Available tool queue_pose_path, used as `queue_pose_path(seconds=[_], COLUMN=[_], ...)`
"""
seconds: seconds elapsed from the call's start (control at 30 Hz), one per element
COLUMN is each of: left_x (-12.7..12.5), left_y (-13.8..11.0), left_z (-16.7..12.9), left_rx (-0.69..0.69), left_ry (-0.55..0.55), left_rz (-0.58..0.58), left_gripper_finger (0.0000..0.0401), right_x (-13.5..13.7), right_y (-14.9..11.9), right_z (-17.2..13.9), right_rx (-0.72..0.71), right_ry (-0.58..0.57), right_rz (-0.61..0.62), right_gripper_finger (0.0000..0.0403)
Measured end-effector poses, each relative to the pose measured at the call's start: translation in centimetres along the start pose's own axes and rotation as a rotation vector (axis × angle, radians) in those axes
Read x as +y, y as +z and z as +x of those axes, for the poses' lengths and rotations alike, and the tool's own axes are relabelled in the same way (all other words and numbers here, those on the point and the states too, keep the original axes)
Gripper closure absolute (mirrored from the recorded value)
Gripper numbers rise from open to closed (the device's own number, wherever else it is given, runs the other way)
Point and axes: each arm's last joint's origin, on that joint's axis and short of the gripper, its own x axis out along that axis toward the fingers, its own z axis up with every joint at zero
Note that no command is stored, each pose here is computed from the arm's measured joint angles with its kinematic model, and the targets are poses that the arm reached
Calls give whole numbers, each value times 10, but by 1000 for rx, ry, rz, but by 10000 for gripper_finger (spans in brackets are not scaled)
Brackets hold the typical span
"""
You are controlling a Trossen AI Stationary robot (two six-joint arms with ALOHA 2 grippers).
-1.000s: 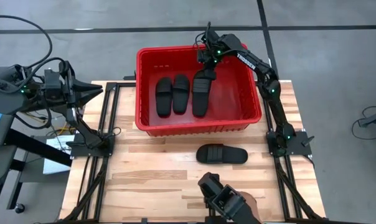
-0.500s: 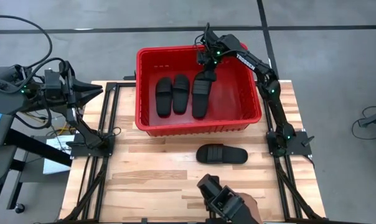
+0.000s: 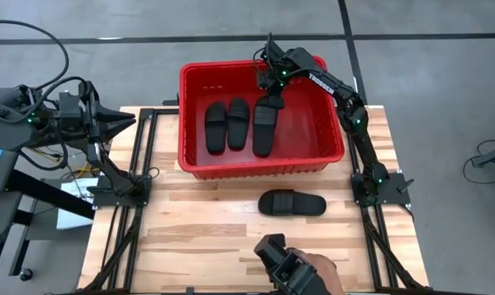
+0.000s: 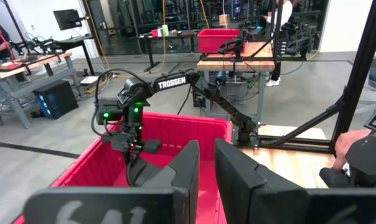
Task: Pick and place slides into bin
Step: Put the black slide into the red bin
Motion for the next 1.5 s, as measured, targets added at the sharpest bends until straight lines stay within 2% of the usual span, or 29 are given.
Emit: queue_pose_path(seconds=[0.73,0.83,1.17,1.33,1.5], left_x=[0,0,0,0,0], left_y=[0,0,0,0,0], left_z=[0,0,0,0,0], left_rx=[0,0,0,6,6], left_ry=[0,0,0,-16,-16], left_rz=[0,0,0,0,0], left_gripper_finger=[360,360,360,360,360], right_x=[0,1,-2,-2,1], right_y=[1,1,5,8,12], right_z=[0,0,1,1,0], right_rx=[-2,-2,-8,15,47], right_ry=[0,0,-57,-122,-158], right_rz=[-2,-1,13,3,-7], right_gripper_finger=[328,311,217,202,206])
